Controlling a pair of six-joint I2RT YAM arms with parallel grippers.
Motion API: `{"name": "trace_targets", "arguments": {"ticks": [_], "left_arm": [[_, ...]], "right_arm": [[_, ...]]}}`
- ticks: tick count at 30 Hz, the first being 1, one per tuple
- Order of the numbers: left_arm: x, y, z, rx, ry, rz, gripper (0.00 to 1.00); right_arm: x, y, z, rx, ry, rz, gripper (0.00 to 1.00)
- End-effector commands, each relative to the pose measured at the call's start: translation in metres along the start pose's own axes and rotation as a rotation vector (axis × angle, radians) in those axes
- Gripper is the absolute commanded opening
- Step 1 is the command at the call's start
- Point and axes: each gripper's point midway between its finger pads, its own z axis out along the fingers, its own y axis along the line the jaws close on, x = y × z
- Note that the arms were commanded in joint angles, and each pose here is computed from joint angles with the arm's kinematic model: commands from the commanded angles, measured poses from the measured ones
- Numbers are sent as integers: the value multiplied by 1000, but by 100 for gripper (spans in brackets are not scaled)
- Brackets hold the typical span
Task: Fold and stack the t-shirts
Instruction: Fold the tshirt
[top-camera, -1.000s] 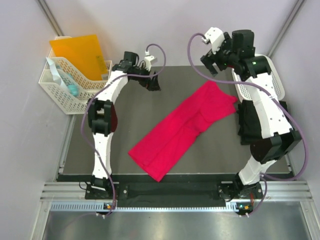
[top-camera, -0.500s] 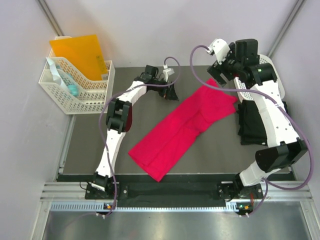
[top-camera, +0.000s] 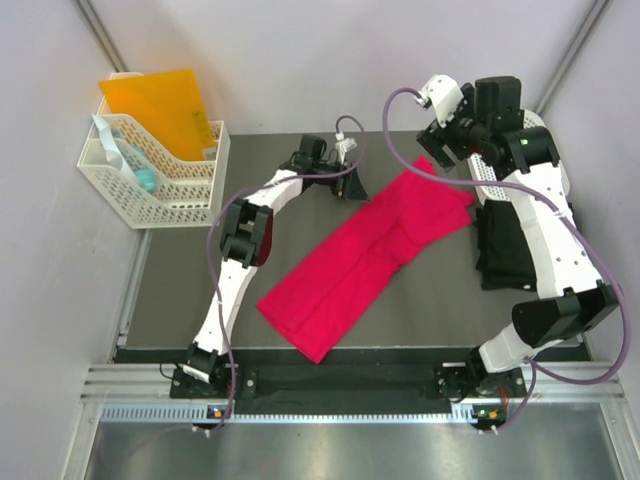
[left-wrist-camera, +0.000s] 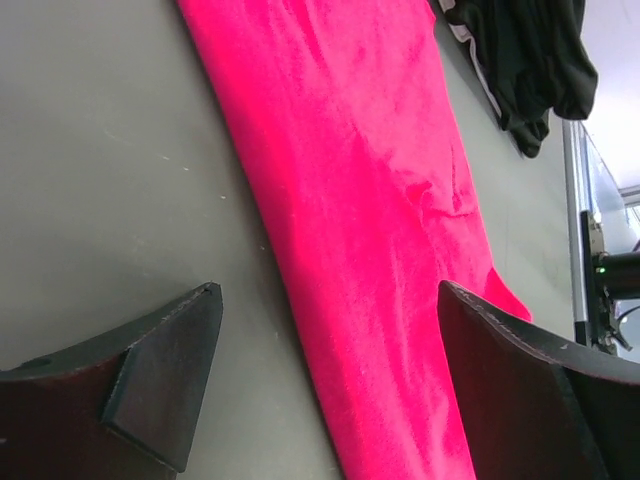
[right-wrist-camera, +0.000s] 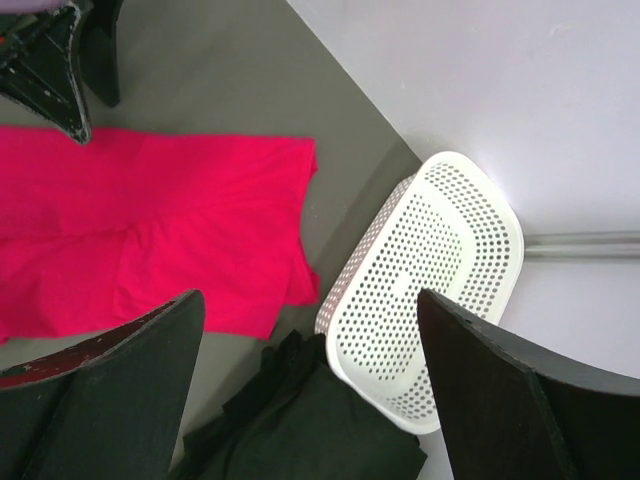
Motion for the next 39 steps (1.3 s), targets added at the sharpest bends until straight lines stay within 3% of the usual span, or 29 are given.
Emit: {"name": "trace_targets", "arguments": {"ticks": [1,9,19,25,26,29,30,33,39], "left_arm": [[4,-6,12,47,4,-1,91],[34,-17,29,34,94,-4,88],[42,-10,33,-11,108,8,83],[45,5,33,-77,104,1,56],[47,6,34,-80,106,-2,45],[50,9,35,-82,106,-14,33],[49,10,36,-84,103,-22,19],[50,12,36,-85,98,-36,0],[49,20,35,-141,95,-32,0]], "right_arm": [[-16,-12,-5,25,-52,32,86],[-17,-10,2,12,-53,32,85],[-21,-8,2,1,-68,57,82],[-23,-8,0,1,-76,69,81],[-22,-7,1,-1,-74,70,80],[-23,-7,-1,-1,-78,73,79],[-23,-6,0,-5,-77,72,79],[-22,-6,1,-6,-74,73,78],[-23,-2,3,-22,-78,78,77]]}}
